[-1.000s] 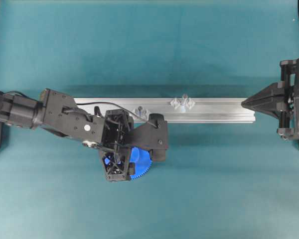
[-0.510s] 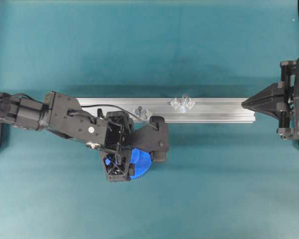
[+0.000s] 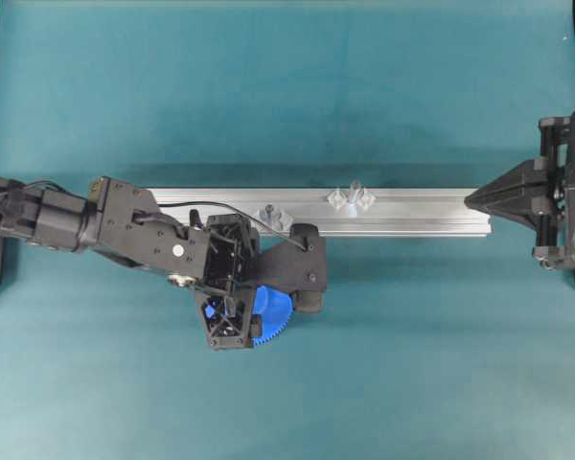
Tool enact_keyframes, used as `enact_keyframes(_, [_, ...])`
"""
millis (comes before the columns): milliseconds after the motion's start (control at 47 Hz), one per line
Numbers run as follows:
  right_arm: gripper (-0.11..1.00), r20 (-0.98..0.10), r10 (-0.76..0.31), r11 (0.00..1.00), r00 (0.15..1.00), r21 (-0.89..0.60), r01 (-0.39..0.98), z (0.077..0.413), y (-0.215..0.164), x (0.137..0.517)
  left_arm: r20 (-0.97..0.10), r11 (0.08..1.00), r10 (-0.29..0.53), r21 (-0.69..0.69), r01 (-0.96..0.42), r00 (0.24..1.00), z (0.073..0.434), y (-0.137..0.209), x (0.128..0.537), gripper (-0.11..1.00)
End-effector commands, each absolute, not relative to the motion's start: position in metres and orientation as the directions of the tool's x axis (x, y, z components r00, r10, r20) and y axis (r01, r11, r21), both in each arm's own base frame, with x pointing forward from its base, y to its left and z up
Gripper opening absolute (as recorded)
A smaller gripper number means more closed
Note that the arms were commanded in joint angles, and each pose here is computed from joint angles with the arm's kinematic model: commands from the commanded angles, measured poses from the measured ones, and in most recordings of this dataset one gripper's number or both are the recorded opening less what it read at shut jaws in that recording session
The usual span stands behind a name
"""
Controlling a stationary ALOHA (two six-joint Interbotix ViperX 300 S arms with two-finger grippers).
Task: Find the location of the shaft and insert the large gear.
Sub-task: 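Lower the left gripper and close it on the blue gear hub, then lift the blue gear with the left gripper off the table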
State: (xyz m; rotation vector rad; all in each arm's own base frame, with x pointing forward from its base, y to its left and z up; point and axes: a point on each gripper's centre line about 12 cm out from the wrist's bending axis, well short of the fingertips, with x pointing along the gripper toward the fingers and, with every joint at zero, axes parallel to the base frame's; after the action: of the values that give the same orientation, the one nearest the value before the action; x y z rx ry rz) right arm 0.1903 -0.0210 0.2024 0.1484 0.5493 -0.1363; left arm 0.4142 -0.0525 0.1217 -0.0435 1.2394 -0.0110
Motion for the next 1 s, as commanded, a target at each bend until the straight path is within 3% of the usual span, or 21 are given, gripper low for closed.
enact_keyframes(0, [0.01, -0.519, -0.093, 0.978, 0.85, 0.111, 0.174, 0.206, -0.022, 0.192, -0.935, 0.999, -0.037, -0.043, -0.01, 0.352, 0.129, -0.054, 0.419, 0.94])
enact_keyframes(383, [0.01, -0.517, -0.093, 0.978, 0.851, 0.111, 0.174, 0.207, -0.022, 0.193, -0.955, 0.999, -0.029, -0.034, -0.014, 0.296, 0.12, -0.054, 0.413, 0.92])
enact_keyframes(447, [0.01, -0.515, -0.093, 0.978, 0.852, 0.111, 0.174, 0.208, -0.022, 0.193, -0.959, 0.999, -0.027, -0.032, -0.016, 0.282, 0.119, -0.053, 0.411, 0.88])
enact_keyframes(574, [0.01, -0.518, -0.093, 0.978, 0.85, 0.111, 0.174, 0.207, -0.022, 0.193, -0.963, 0.999, -0.025, -0.029, -0.014, 0.267, 0.119, -0.053, 0.409, 0.7])
enact_keyframes(978, [0.01, -0.519, -0.093, 0.978, 0.85, 0.111, 0.174, 0.206, -0.022, 0.192, -0.968, 1.0, -0.022, -0.026, -0.015, 0.248, 0.121, -0.053, 0.408, 0.7])
